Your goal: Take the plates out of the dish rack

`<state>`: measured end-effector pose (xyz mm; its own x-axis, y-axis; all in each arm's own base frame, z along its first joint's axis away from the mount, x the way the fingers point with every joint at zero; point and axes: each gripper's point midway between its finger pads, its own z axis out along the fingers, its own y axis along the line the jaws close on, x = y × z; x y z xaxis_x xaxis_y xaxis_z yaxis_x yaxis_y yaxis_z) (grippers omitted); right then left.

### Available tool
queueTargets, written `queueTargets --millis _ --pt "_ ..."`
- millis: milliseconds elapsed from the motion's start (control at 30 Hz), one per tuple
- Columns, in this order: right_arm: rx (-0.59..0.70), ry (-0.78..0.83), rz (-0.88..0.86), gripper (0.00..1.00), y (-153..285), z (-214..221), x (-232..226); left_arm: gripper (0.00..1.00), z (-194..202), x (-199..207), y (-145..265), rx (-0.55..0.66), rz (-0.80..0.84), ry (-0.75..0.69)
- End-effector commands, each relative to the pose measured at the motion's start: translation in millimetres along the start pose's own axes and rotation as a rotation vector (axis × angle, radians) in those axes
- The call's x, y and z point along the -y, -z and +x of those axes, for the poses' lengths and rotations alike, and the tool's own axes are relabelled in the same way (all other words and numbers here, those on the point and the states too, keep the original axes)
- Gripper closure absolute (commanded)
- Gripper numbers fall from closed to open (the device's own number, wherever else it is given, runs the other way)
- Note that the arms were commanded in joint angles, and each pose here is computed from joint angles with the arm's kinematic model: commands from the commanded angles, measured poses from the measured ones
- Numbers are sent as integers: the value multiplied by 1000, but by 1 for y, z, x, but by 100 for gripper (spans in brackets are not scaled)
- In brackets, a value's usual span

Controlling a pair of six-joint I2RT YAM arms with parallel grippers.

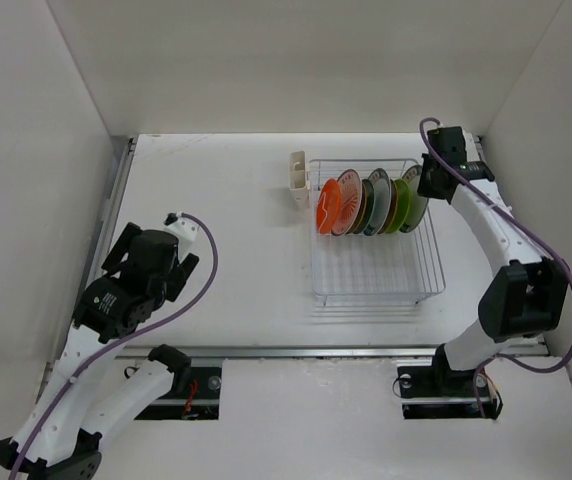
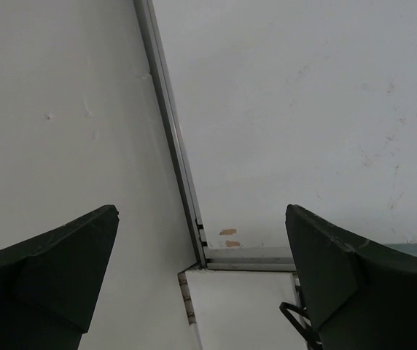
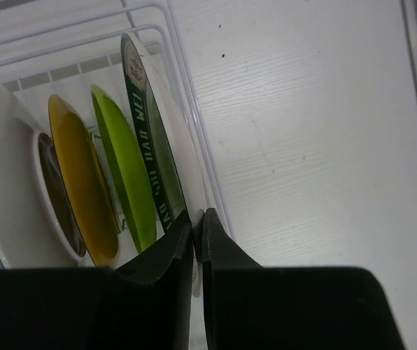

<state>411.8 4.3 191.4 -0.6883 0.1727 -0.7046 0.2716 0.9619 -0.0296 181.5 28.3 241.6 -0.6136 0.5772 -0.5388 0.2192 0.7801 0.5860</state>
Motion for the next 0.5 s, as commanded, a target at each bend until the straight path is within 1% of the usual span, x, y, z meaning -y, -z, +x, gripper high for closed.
queueTargets --millis 0,100,133,167,233,300,333,400,467 --pt "271 -132 56 100 67 -78 14 1 -6 -4 1 20 -14 32" --pt "346 -143 111 100 105 -94 27 1 -11 -3 3 34 4 37" --pt "386 -147 114 100 127 -105 30 1 -13 -4 4 41 2 42" --pt "399 -146 132 100 135 -110 35 1 -14 -2 4 46 17 42" --pt "461 -171 164 100 167 -125 44 1 -20 -3 8 70 29 54" --pt "456 -165 210 100 185 -121 56 1 -26 1 9 84 62 55" --pt "473 -170 224 100 197 -122 60 1 -31 -1 14 107 70 67" --pt "497 -178 187 100 217 -119 62 1 -42 0 19 137 103 89" --pt "463 -156 25 100 216 -106 33 1 -63 3 31 190 175 122"
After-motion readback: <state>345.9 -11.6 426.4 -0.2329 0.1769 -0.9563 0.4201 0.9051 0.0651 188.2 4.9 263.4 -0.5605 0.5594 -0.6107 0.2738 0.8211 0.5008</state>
